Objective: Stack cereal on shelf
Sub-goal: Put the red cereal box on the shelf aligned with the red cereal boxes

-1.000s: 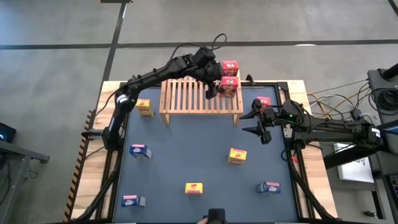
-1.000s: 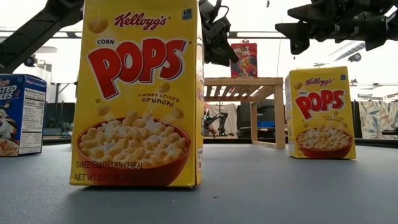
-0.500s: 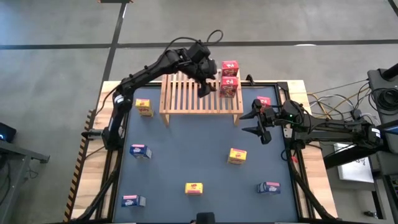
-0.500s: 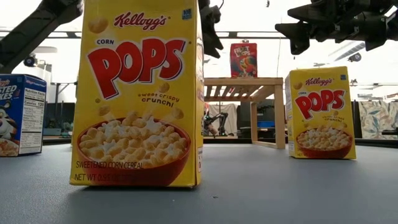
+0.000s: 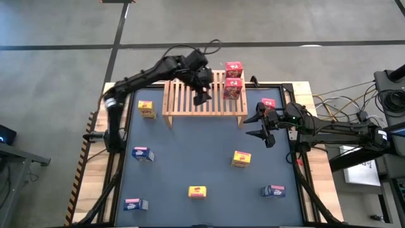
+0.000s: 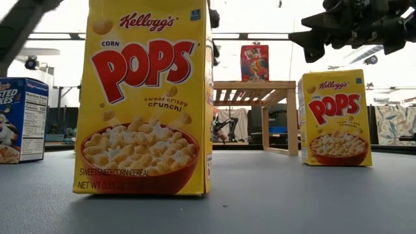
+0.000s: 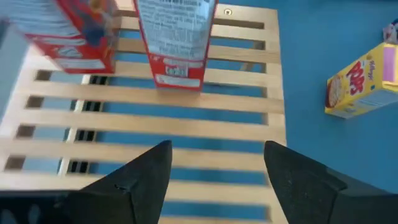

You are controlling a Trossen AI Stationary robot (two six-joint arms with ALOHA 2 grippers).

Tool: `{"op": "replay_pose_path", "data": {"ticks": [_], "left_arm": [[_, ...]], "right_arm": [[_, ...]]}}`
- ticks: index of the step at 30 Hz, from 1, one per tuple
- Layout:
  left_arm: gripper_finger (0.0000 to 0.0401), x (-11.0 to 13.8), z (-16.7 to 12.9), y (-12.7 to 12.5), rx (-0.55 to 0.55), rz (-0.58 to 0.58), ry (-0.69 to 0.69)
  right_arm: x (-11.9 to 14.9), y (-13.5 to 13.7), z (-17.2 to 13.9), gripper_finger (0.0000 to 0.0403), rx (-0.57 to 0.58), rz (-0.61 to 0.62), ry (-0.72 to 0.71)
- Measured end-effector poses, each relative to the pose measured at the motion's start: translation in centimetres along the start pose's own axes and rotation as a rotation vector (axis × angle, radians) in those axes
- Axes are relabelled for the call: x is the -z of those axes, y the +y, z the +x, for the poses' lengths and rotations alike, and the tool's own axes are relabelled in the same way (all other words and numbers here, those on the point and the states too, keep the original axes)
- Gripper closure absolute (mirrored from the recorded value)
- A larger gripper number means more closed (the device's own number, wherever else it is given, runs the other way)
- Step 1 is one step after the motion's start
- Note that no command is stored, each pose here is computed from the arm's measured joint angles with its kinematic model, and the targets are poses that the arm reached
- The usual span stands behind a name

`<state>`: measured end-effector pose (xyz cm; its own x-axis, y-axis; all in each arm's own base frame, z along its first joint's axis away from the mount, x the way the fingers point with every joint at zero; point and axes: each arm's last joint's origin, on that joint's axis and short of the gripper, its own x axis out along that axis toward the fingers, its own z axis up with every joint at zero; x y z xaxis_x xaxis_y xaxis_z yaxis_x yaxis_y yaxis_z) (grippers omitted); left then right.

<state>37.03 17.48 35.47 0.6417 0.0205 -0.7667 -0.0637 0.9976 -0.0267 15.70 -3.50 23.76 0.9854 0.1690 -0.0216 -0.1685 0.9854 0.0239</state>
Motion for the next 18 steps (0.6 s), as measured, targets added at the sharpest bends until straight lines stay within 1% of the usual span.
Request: {"op": "replay_pose_path", "data": {"ticks": [2, 5, 6, 8, 9, 11, 13, 15, 18], "left_arm": [[0.0173, 1.1, -1.4, -0.8, -0.012, -0.011, -0.047], [0.018, 3.4, -3.5, -2.4, -0.029, -0.027, -0.156], [0.0181, 4.3, -4.2, -3.0, -0.034, -0.033, -0.205], [0.0183, 6.2, -4.7, -4.4, -0.037, -0.047, -0.32], [0.0183, 7.1, -4.7, -5.2, -0.032, -0.045, -0.385], [0.0183, 8.6, -4.6, -6.9, -0.014, -0.012, -0.519], [0.0183, 10.1, -4.5, -8.5, 0.007, 0.023, -0.591], [0.0183, 11.3, -4.5, -9.7, 0.007, 0.041, -0.635], [0.0183, 12.8, -4.6, -11.2, -0.018, 0.034, -0.672]], "right_arm": [[0.1, 0.0, 0.0, 0.0184, 0.0, 0.005, 0.005], [0.1, 0.0, 0.0, 0.0184, 0.0, 0.009, 0.008], [0.1, 0.0, 0.0, 0.0184, 0.0, 0.01, 0.01], [0.3, -0.1, 0.0, 0.0184, 0.017, 0.008, 0.027], [0.5, -0.1, 0.0, 0.0184, 0.046, 0.012, 0.045], [0.9, -0.4, -0.1, 0.0184, 0.142, 0.021, 0.087], [1.0, -0.7, -0.1, 0.0184, 0.229, 0.026, 0.106], [0.2, -0.7, -0.1, 0.0184, 0.244, 0.031, 0.115], [-2.1, -0.7, -0.1, 0.0184, 0.242, 0.028, 0.155]]}}
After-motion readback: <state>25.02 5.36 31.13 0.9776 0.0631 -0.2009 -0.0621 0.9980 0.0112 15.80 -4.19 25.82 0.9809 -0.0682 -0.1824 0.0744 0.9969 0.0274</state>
